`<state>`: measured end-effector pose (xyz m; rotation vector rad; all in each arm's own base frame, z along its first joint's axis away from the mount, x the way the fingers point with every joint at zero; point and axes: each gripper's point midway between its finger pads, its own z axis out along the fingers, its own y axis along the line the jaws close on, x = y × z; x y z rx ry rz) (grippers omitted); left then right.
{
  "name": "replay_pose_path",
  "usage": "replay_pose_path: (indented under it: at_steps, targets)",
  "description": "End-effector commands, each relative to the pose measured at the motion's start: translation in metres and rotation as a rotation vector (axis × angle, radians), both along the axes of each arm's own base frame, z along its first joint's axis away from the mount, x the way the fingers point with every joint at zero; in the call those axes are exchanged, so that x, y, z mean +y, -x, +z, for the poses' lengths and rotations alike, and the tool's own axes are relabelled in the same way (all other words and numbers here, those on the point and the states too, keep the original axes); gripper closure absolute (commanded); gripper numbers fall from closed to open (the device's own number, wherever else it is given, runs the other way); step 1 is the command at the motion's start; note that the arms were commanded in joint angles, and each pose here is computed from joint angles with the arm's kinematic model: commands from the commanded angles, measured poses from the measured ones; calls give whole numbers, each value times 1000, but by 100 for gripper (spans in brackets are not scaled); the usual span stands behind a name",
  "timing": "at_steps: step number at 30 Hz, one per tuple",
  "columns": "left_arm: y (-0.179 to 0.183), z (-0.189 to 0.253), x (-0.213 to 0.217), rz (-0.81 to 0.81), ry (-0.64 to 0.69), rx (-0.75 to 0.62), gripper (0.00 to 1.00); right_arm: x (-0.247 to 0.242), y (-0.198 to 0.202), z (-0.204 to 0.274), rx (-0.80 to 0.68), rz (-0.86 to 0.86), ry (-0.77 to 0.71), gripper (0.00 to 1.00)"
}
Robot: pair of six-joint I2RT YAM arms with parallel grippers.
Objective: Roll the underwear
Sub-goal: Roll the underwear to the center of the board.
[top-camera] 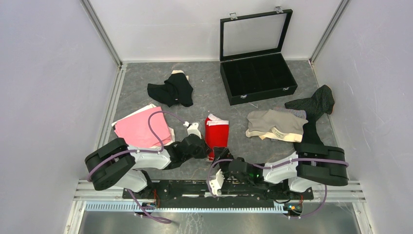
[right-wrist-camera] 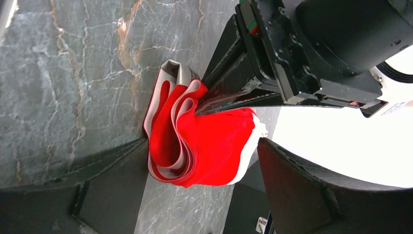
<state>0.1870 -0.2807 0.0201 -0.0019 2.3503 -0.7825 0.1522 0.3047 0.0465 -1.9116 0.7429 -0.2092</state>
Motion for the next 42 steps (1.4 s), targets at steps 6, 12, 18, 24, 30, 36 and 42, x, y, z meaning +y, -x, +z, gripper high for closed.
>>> replay_pose_path:
  at_steps: [6,12,18,24,30,36,42]
  targets:
    - [24,-45,36,0,-166,112,98,-11,5,-39,80,-28,91,20]
    - [24,-49,37,3,-179,117,98,-10,9,-40,115,-33,60,38]
    - [24,-51,39,18,-184,122,98,-8,11,-33,153,-46,0,69]
    - [18,-42,43,57,-175,108,84,-5,18,-28,219,-45,-48,91]
    - [1,3,54,139,-126,-7,52,3,38,-21,367,-7,-113,98]
    - [-5,35,67,174,-96,-103,43,8,52,-13,546,-5,-209,100]
    - [-4,53,54,101,-19,-162,63,14,67,-6,782,-11,-286,100]
